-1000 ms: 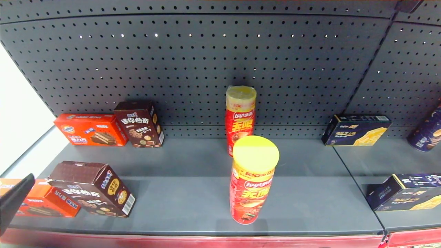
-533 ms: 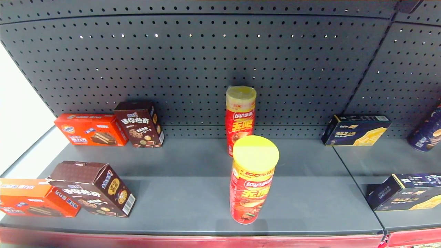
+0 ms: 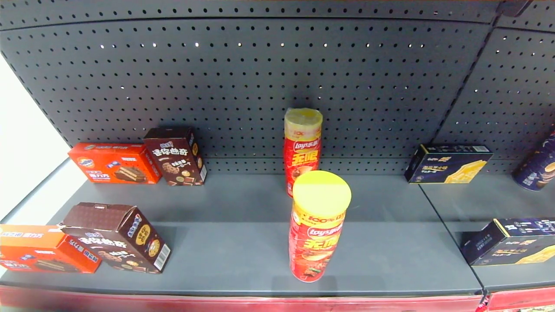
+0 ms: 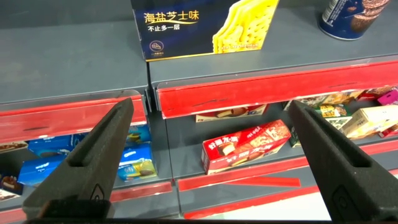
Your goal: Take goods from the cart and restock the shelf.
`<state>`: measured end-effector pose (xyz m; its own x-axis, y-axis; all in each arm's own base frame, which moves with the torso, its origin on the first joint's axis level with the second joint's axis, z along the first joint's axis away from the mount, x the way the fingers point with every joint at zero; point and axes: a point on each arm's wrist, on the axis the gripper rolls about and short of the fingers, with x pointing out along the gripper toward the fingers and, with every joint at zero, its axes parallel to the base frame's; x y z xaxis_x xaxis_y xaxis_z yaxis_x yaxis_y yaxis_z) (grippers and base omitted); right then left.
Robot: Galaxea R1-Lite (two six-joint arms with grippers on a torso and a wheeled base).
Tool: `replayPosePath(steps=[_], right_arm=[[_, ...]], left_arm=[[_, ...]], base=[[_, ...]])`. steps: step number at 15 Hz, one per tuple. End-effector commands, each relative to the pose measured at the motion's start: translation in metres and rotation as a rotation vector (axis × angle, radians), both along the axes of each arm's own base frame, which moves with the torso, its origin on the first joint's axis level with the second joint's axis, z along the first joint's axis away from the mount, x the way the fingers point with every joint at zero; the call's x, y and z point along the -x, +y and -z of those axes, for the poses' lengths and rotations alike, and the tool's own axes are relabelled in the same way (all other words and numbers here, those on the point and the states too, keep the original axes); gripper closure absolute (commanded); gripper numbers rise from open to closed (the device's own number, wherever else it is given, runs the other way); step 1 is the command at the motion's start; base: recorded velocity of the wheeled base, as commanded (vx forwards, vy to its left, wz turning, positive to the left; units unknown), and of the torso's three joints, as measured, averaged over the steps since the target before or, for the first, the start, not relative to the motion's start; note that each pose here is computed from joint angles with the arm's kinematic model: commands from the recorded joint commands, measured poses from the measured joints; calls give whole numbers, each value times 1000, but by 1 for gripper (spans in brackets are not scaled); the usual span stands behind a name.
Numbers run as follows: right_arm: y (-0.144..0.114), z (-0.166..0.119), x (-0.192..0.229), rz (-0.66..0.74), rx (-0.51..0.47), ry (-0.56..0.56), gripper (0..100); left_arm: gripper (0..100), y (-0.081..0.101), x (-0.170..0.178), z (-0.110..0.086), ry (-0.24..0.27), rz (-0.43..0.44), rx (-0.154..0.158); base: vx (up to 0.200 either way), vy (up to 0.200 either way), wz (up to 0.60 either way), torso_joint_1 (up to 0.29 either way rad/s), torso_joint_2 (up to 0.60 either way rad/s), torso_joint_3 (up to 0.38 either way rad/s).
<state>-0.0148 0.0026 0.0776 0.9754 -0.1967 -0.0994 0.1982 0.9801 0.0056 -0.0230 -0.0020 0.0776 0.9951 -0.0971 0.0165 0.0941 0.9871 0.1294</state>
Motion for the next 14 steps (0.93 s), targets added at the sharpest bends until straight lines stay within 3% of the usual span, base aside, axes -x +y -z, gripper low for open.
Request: replayPosePath(steps=[1,3,4,6,7,10,14], right_arm=[[0,0,0,-3,0,0,0],[0,0,0,-2,-1,0,0],[0,0,0,-3,0,0,0],[0,0,0,-6,-1,0,0],[0,0,0,-7,1,-1,0],[0,0,0,-7,-1,-3,0],[0,0,0,-7,-1,-3,0]], left_arm=[[0,0,0,2,17,18,-1],[0,2,0,2,18,-108,29],[0,4,0,2,16,-162,78],[0,4,0,2,20,-156,91],[0,3,0,2,21,-136,142],[0,1,0,2,24,-66,112],[0,1,0,2,24,-62,113]], base=[[0,0,0,0,0,0],[0,0,0,0,0,0],[0,0,0,0,0,0],[0,0,0,0,0,0],[0,0,0,0,0,0],[0,0,0,0,0,0],[0,0,0,0,0,0]])
